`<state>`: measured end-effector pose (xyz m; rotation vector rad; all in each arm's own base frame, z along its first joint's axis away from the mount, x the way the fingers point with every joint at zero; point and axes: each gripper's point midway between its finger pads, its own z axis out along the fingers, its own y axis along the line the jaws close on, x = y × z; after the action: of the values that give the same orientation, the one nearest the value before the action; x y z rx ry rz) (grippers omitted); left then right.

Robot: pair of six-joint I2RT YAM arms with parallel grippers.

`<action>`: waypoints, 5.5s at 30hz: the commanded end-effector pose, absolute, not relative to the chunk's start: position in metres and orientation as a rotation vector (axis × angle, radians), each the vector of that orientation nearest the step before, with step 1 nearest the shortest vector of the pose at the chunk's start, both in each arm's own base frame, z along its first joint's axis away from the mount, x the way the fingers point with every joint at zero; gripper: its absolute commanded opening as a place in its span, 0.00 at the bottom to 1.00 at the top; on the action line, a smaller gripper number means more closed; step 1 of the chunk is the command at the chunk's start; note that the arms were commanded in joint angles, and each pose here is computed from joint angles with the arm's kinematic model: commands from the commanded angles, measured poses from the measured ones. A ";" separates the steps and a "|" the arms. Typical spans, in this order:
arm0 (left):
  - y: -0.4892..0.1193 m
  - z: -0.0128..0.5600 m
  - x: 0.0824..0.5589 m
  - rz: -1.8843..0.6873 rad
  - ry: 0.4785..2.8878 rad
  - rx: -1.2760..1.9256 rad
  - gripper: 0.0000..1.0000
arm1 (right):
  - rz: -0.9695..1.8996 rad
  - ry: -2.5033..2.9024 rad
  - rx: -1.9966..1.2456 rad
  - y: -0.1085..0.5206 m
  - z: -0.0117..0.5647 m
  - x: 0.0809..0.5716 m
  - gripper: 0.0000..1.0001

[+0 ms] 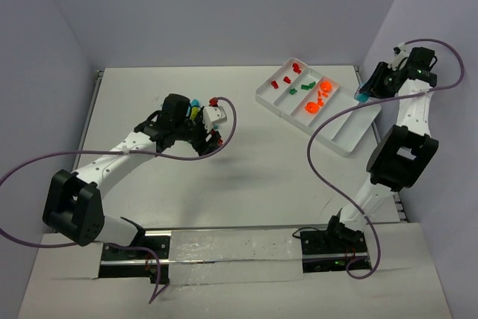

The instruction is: Sort the legos into containers by color

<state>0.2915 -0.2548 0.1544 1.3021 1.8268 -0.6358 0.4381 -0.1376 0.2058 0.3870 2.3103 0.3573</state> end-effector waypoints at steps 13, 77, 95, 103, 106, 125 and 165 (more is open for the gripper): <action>-0.266 0.171 0.309 -0.610 1.786 1.232 0.05 | -0.012 2.543 0.473 -0.207 0.109 0.460 0.00; -0.275 0.228 0.260 -0.880 1.783 1.056 0.08 | 1.454 2.399 -0.703 0.313 0.219 0.289 0.85; -0.274 0.226 0.279 -0.778 1.810 1.016 0.07 | 1.480 2.418 -0.826 0.340 0.212 0.266 0.27; -0.251 0.221 0.302 -0.696 1.924 0.834 0.99 | 1.374 2.401 -0.719 0.320 0.216 0.313 0.00; -0.229 0.230 0.313 -0.748 1.944 0.711 0.99 | 1.215 2.379 -0.595 0.295 0.217 0.365 0.00; -0.166 0.219 0.363 -0.478 2.008 0.440 0.99 | 0.375 2.218 -0.033 0.139 0.164 0.613 0.00; -0.115 0.158 0.393 -0.298 2.210 0.293 0.95 | 0.683 2.286 -0.134 0.176 0.218 0.509 0.84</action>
<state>0.3963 -0.1164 0.1633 0.1975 2.2227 -0.3061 0.5333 0.1625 0.1860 -0.0575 2.3380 0.5936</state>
